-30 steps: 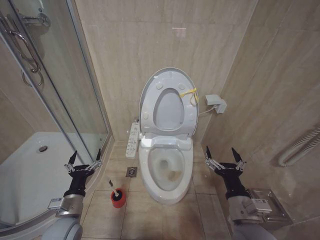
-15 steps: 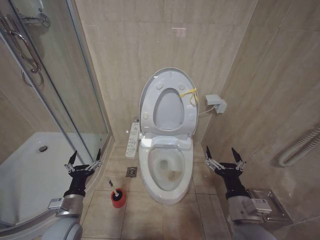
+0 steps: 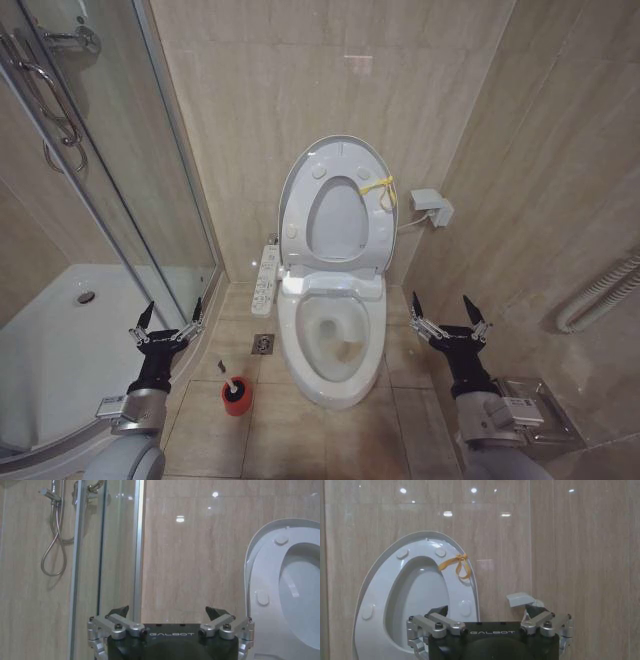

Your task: Open the toilet lid, clean the toilet bowl with a toilet brush, close the toilet lid, and flush.

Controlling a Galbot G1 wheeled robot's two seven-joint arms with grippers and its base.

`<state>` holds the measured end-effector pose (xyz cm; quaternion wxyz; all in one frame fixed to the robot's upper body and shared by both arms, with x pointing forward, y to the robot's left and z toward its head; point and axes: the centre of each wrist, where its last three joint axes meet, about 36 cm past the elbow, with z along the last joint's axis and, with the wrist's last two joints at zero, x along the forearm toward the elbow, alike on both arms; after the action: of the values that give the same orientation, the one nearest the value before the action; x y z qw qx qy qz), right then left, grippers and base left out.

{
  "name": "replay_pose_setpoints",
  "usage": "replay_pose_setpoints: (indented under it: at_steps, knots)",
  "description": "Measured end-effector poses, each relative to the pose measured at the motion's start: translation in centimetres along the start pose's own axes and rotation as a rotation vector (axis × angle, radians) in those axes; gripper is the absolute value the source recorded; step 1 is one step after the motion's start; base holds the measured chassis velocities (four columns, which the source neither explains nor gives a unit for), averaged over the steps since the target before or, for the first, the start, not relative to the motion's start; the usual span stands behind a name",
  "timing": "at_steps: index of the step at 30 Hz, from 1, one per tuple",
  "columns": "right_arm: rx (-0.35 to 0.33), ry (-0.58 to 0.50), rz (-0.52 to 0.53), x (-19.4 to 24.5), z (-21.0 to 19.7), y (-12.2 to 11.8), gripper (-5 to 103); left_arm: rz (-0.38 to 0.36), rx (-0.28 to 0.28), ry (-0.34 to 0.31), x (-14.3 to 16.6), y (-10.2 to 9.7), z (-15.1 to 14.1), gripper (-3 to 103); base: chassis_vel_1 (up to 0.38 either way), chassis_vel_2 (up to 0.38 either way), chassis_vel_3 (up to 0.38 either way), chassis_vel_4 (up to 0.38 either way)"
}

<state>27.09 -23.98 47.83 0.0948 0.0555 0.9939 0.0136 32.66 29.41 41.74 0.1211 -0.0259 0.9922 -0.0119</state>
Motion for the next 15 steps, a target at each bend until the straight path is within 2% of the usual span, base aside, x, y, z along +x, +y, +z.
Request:
replay_pose_setpoints:
  at_steps: [15]
  knots:
    - [0.000, 0.000, 0.000, 0.00, 0.00, 0.00, 100, 0.000, 0.000, 0.000, 0.00, 0.00, 0.00, 100, 0.000, 0.000, 0.000, 0.000]
